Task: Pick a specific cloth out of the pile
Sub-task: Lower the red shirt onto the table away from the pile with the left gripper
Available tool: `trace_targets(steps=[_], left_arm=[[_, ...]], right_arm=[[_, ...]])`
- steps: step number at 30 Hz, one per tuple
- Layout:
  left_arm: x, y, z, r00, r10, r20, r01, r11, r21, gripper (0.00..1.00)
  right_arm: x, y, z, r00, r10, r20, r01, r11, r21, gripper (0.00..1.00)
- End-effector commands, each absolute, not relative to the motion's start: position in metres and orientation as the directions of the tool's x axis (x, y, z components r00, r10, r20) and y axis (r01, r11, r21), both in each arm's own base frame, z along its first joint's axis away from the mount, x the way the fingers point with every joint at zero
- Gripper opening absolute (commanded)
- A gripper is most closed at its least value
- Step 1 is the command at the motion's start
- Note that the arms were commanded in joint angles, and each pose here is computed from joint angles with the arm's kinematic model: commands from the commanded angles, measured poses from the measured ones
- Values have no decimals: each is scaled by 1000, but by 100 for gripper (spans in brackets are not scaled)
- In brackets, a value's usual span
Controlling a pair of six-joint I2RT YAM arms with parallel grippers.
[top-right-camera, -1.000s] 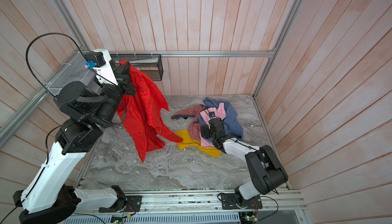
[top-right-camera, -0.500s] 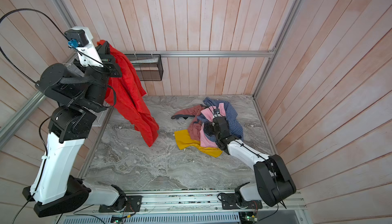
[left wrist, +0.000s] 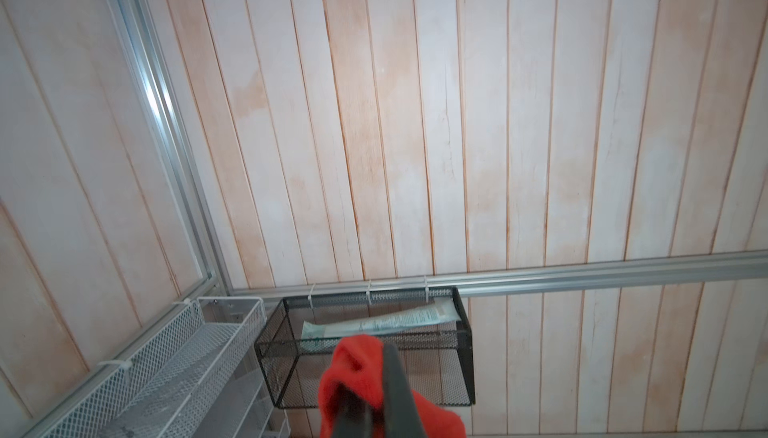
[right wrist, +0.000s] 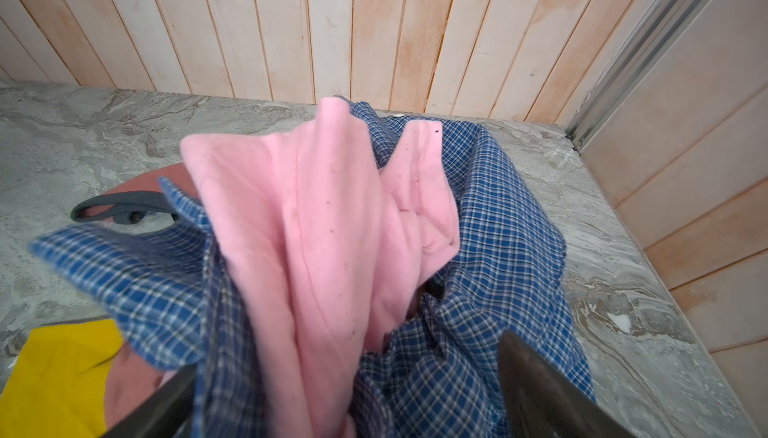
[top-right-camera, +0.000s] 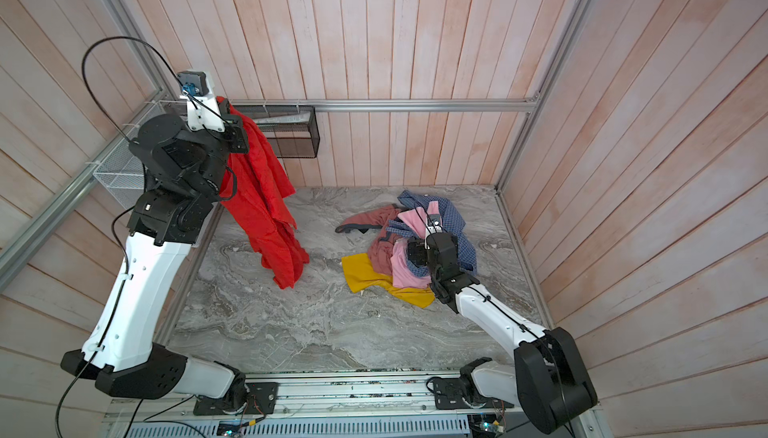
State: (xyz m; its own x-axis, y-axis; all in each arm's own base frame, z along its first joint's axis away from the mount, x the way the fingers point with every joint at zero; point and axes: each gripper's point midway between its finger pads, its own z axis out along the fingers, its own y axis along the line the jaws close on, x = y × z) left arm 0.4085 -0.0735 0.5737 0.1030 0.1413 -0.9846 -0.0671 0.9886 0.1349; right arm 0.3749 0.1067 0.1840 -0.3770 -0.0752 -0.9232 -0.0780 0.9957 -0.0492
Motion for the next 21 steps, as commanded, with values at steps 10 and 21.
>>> trace_targets(steps=[10,21], left_arm=[[458,-56,390,-251,36,-967,-40,998,48,0],[444,-60,275,-468,-92,-879,-51,996,-77,0]], right_arm=[[368,94,184,-377,-84,-922,-44,996,-73,98],[365,93,182,-385,-77,-920,-43,997,-66,98]])
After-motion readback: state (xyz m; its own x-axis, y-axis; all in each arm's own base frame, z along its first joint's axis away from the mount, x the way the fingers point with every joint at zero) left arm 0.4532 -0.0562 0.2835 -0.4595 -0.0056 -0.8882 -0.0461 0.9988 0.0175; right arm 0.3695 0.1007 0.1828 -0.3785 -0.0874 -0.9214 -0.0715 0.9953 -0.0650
